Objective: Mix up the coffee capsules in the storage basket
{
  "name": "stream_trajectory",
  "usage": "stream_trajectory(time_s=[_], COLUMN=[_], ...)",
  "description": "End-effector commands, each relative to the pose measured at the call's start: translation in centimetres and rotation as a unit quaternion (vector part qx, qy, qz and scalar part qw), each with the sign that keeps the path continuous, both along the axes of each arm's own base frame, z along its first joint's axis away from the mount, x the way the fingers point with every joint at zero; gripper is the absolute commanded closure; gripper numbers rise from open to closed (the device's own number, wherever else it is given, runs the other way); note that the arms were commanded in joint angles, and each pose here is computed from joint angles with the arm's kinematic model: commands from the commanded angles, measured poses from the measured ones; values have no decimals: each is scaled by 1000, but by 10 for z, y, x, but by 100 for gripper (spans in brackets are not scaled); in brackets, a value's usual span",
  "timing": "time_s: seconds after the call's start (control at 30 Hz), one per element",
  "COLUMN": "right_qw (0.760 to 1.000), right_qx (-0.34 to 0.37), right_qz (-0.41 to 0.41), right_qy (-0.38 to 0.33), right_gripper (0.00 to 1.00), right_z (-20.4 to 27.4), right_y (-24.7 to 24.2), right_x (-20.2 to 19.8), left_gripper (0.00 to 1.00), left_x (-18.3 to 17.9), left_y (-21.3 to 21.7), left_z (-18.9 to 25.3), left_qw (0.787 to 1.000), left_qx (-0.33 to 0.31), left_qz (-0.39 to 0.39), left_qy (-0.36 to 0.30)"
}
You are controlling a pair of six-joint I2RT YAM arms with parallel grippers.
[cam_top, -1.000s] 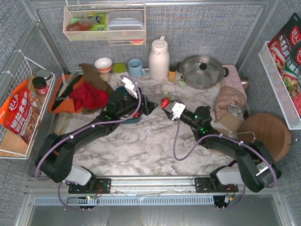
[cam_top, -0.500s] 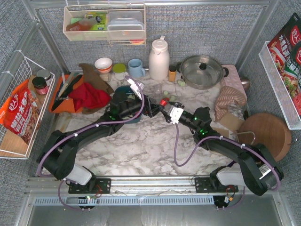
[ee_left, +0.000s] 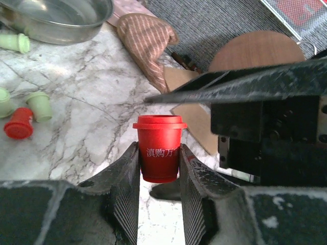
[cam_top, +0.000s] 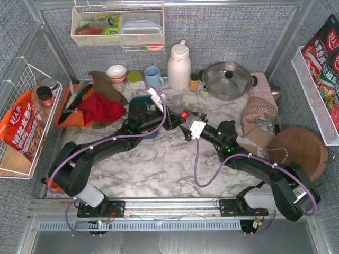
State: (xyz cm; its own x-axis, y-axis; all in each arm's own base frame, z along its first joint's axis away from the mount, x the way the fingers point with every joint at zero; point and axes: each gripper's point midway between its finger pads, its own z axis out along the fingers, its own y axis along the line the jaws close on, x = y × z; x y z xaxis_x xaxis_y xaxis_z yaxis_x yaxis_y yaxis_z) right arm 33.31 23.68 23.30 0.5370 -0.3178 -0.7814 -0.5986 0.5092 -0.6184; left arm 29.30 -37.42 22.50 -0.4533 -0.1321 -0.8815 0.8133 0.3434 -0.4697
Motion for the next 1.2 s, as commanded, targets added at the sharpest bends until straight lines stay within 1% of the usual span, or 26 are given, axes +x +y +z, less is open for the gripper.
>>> stream_trajectory(time_s=[0.0,0.03,0.07,0.17,0.27,0.37,0.43,0.47,0.53,0.57,0.63,0.7,0.77,0.83,0.9,0.97,1.0,1.03,1.17], right_qw=[1000,1000,999,998,995,985,972,959,925,914,914,920,926,927,920,905,893,889,866], right_qx=[8,5,1,-4,-4,-10,1,20,57,54,26,-7,-55,-92,-146,-210,-240,-259,-326], right_qz=[-23,-31,-37,-58,-81,-105,-123,-150,-233,-251,-228,-214,-188,-164,-141,-125,-124,-127,-122], right_qy=[-3,3,11,28,59,139,202,238,296,315,334,328,322,324,336,348,359,355,359], right_gripper=[18,8,2,1,1,1,1,1,1,1,1,1,1,1,3,7,9,10,11], right_z=[7,5,2,-2,-3,-16,-22,-25,-31,-38,-55,-68,-88,-106,-126,-146,-159,-164,-183], right_y=[-5,-7,-8,-15,-21,-27,-31,-37,-58,-65,-64,-63,-58,-55,-54,-60,-65,-68,-80], right_x=[7,9,10,14,20,29,39,48,71,80,91,103,106,109,109,107,105,109,114], left_gripper=[69,69,70,71,71,71,70,70,70,70,69,67,62,54,41,29,12,2,1], left_x=[9,10,12,22,47,81,102,112,126,131,137,142,147,150,152,152,150,148,135], left_y=[2,3,5,17,43,84,113,125,142,148,155,160,165,171,178,182,183,185,187], left_z=[11,11,12,12,1,-21,-40,-53,-73,-84,-103,-123,-138,-147,-152,-151,-147,-142,-109], left_qw=[1000,999,999,997,992,976,961,953,943,939,931,925,917,910,902,897,896,895,903], left_qx=[-11,-10,-9,-3,21,62,83,95,111,120,141,162,179,192,207,217,218,217,186], left_qz=[22,27,34,68,126,209,261,280,302,307,313,316,322,334,347,355,359,364,374], left_qy=[-14,-16,-18,-22,-4,24,45,59,84,98,121,140,153,156,154,152,147,139,101])
